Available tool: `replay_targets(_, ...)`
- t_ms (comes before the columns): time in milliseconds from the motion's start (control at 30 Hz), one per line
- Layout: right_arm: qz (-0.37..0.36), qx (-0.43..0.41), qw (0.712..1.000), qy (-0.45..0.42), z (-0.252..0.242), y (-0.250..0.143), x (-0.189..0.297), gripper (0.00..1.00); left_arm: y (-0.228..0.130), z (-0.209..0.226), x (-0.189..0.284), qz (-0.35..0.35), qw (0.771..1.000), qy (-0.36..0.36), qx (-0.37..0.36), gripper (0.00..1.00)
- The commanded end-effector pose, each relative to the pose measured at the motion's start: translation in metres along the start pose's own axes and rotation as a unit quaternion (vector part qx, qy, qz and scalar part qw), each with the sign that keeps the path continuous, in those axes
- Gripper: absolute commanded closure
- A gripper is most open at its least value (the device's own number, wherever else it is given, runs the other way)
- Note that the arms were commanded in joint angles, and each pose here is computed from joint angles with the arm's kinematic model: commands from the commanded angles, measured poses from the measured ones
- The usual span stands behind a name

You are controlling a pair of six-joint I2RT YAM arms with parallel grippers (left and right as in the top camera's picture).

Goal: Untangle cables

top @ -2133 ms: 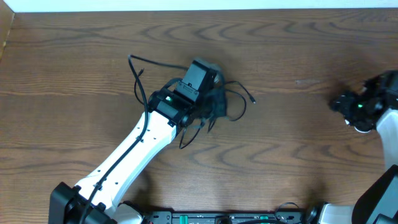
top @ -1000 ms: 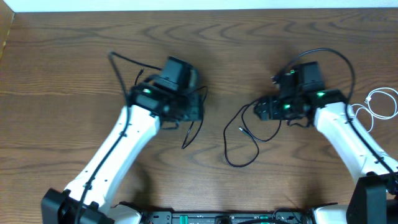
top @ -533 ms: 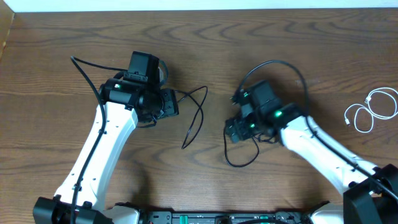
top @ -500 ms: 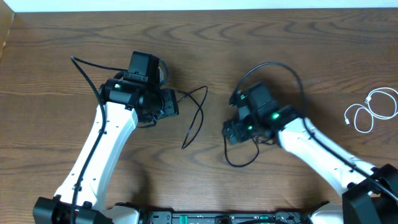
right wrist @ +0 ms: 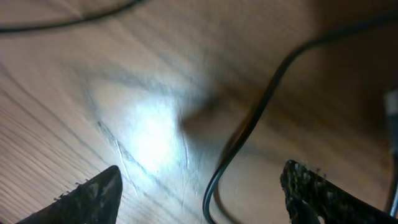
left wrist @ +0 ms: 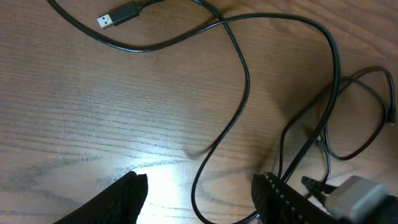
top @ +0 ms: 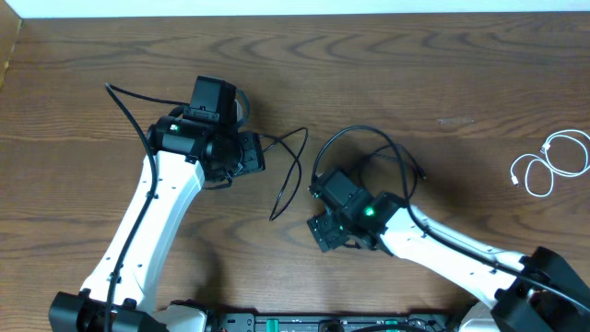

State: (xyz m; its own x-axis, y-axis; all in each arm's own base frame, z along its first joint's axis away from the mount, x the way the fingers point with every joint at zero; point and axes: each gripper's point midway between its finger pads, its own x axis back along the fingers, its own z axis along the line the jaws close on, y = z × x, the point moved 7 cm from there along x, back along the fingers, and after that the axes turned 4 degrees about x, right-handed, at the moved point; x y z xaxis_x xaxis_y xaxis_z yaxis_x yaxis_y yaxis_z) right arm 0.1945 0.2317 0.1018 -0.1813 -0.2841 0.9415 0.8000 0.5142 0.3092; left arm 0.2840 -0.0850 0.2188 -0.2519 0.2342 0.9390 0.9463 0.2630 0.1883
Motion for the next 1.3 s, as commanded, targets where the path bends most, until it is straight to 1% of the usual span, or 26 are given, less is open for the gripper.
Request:
replay_targets(0, 0.029, -0.009, 0.999, -0.022, 0.003, -0.013, -0.013, 0.26, 0.001, 0.001, 0.005, -0.009, 1.000, 0.003, -0.006, 0.40)
replay_targets(33, 0.034, -0.004, 0.999, -0.024, 0.005, -0.015, -0.016, 0.29, 0.001, 0.001, 0.005, -0.009, 1.000, 0.003, -0.006, 0.40)
replay_targets(133, 0.034, -0.001, 0.999, -0.029, 0.006, -0.015, -0.018, 0.32, 0.001, 0.001, 0.005, -0.009, 1.000, 0.003, -0.006, 0.41)
replay_targets(200, 0.031, -0.015, 0.999, -0.039, 0.004, -0.015, -0.018, 0.33, 0.000, 0.001, 0.005, -0.008, 1.000, 0.004, -0.006, 0.40)
replay_targets(300, 0.030, -0.036, 0.998, -0.052, 0.000, -0.015, -0.018, 0.37, 0.000, 0.001, 0.005, -0.008, 1.000, 0.004, -0.006, 0.40)
replay_targets(367, 0.031, -0.045, 0.997, -0.059, -0.002, -0.016, -0.018, 0.38, 0.000, 0.001, 0.005, -0.007, 1.000, 0.004, -0.006, 0.41)
replay_targets(467, 0.031, -0.045, 0.996, -0.064, -0.003, -0.016, -0.018, 0.43, 0.000, 0.001, 0.005, -0.007, 1.000, 0.004, -0.006, 0.40)
replay_targets(567, 0.030, -0.054, 0.996, -0.069, -0.004, -0.016, -0.018, 0.54, 0.000, 0.001, 0.005, -0.007, 1.000, 0.004, -0.006, 0.41)
replay_targets(600, 0.030, -0.059, 0.995, -0.072, -0.004, -0.017, -0.018, 0.55, 0.000, 0.001, 0.005, -0.007, 1.000, 0.004, -0.006, 0.40)
replay_targets(1133, 0.042, -0.063, 0.994, -0.079, -0.006, -0.020, -0.028, 0.55, 0.000, 0.002, 0.005, -0.006, 1.000, 0.005, -0.006, 0.40)
replay_targets(1267, 0.042, -0.063, 0.994, -0.079, -0.006, -0.019, -0.029, 0.57, 0.000, 0.002, 0.005, -0.006, 1.000, 0.005, -0.005, 0.41)
